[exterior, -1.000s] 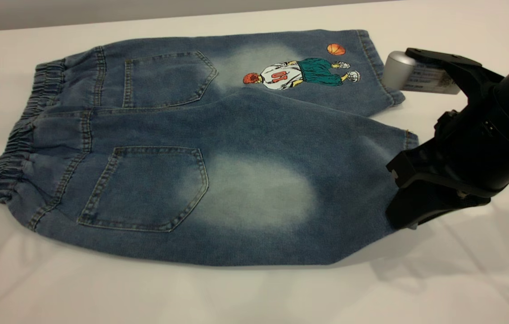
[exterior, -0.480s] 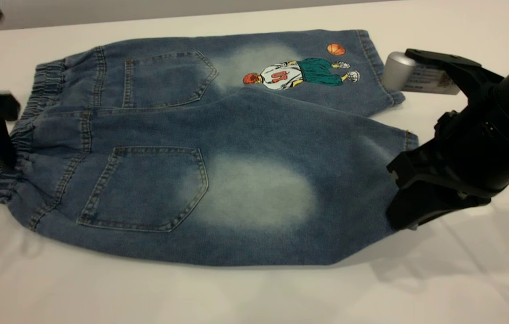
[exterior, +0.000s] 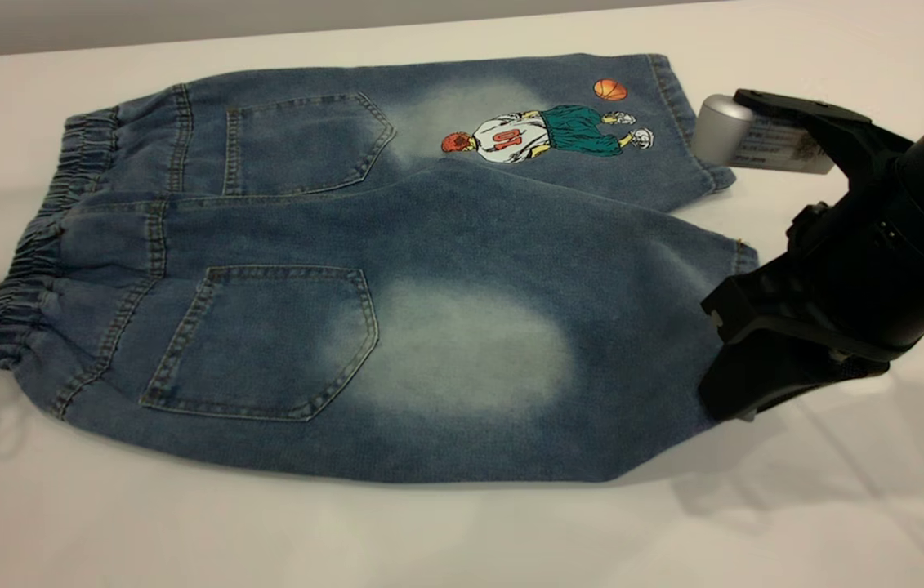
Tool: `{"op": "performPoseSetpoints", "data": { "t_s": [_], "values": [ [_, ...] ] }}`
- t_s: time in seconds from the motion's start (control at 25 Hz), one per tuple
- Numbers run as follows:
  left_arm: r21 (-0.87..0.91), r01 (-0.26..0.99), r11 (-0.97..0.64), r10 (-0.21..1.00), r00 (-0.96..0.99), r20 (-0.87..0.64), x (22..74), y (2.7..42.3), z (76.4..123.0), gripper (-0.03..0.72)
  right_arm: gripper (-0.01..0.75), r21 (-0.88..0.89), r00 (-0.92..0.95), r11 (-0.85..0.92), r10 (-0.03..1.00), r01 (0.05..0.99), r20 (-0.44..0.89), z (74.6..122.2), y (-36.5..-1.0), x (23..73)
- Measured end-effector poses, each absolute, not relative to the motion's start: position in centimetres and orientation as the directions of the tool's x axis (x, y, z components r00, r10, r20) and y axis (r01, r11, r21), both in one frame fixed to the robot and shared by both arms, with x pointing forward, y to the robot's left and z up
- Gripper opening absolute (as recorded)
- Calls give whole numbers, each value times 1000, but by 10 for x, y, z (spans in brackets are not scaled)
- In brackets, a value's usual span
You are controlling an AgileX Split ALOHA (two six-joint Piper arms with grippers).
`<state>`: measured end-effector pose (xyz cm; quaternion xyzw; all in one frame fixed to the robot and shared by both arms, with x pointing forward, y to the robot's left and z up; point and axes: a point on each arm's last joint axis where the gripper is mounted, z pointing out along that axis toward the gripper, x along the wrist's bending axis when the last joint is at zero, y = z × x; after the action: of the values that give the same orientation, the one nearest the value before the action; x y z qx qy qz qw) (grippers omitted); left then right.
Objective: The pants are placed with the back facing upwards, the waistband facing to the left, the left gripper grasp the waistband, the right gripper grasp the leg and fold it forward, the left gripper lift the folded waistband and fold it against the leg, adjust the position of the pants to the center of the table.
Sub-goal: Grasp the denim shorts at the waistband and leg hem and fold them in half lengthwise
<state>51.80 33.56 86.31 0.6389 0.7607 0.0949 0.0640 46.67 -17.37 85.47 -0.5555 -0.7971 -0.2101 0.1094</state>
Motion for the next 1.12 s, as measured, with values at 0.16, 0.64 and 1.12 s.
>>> {"op": "performPoseSetpoints", "data": {
  "t_s": [0.16,0.64,1.12],
  "values": [
    [235,958,166,985,-174,16,521,335,852,456,29,212,-357,293,840,932,409,855,-174,467],
    [230,953,198,979,-203,-4,523,334,838,456,29,213,-360,295,839,931,408,855,-174,467],
    [244,948,204,978,-206,-16,530,328,840,456,29,213,-357,293,840,932,409,855,-174,467]
  ]
}}
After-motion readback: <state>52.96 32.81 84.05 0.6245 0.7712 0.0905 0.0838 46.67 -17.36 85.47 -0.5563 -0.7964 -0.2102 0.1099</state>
